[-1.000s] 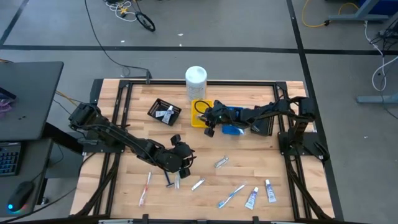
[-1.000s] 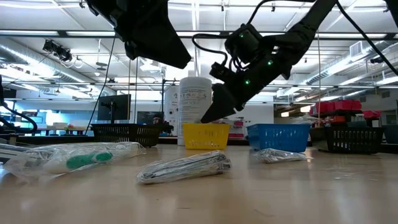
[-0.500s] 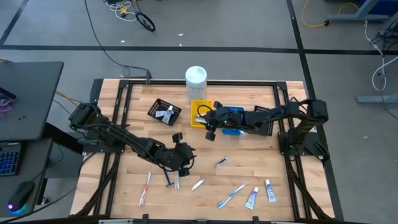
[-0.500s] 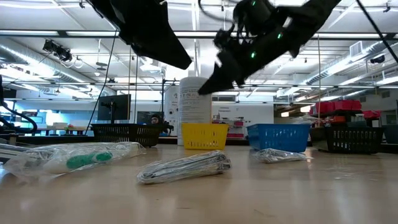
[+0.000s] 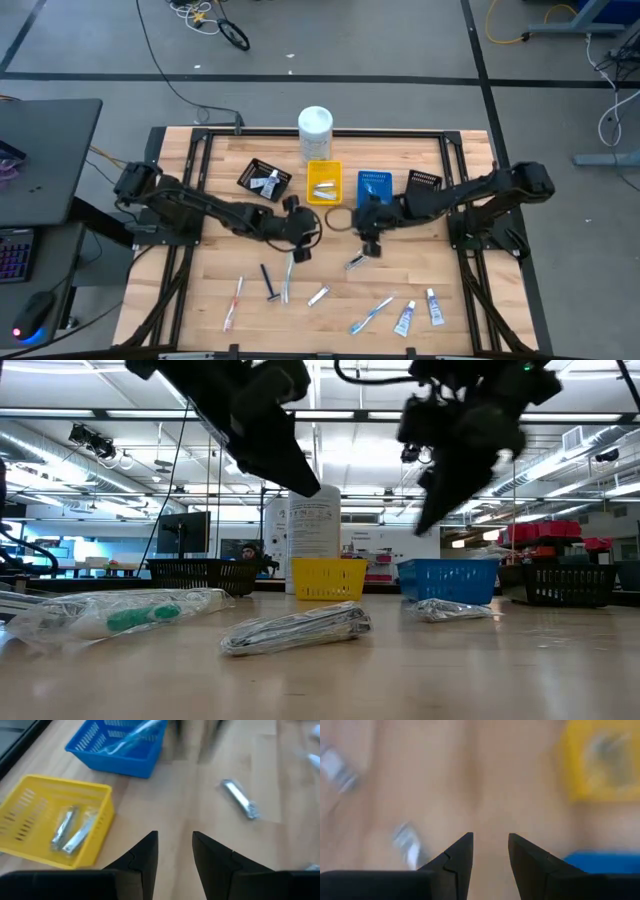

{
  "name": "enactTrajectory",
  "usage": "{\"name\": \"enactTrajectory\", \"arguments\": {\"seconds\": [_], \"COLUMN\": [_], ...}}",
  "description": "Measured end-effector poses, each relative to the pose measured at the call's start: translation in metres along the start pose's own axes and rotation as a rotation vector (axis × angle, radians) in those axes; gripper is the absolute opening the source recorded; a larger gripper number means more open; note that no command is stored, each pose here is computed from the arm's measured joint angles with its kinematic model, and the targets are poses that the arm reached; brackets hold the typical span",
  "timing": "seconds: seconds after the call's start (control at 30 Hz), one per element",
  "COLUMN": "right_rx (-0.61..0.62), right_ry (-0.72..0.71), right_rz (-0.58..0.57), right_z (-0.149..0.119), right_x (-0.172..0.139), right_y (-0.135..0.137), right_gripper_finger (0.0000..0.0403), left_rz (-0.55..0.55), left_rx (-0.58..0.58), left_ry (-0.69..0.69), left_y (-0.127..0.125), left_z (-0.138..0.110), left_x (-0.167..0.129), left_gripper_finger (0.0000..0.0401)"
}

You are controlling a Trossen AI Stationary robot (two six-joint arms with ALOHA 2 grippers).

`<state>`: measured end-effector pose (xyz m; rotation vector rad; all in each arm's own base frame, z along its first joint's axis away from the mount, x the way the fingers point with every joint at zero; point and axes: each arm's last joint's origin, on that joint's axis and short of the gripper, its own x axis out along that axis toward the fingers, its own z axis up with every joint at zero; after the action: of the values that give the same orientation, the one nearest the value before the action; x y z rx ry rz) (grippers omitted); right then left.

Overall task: Pick & Place Travel size toiletries
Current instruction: Put the blue toothbrush into the blue bin

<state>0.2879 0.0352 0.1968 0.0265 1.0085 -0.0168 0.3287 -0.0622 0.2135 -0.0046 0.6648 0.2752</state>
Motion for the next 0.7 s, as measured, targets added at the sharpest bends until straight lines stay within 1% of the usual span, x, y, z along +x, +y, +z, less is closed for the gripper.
{"name": "enactTrajectory", "arguments": {"seconds": [0.1, 0.17, 0.33, 0.47, 0.57, 0.7], "right_rx": [0.016, -0.013, -0.185, -0.257, -0.242, -0.185], "right_ry": [0.089, 0.101, 0.051, -0.024, -0.062, -0.105], "right_rz": [0.117, 0.174, 0.306, 0.372, 0.414, 0.470], "right_z": [-0.010, -0.013, -0.019, -0.021, -0.027, -0.045], "right_x": [-0.002, -0.004, -0.008, -0.014, -0.014, -0.007], "right_y": [0.018, 0.033, 0.075, 0.101, 0.112, 0.122], "right_gripper_finger": [0.0134, 0.0134, 0.0134, 0.0134, 0.0134, 0.0133], "left_rz": [0.023, 0.041, 0.080, 0.078, 0.069, 0.082], "left_rx": [-0.001, -0.007, -0.010, -0.020, -0.031, -0.042], "left_ry": [0.006, 0.007, 0.012, 0.017, 0.016, 0.017], "left_y": [0.012, 0.020, 0.035, 0.043, 0.048, 0.051], "left_z": [0.003, 0.004, 0.007, 0.008, 0.009, 0.009], "left_x": [0.005, 0.008, 0.013, 0.016, 0.018, 0.019], "left_gripper_finger": [0.0128, 0.0128, 0.0128, 0.0128, 0.0128, 0.0128]}}
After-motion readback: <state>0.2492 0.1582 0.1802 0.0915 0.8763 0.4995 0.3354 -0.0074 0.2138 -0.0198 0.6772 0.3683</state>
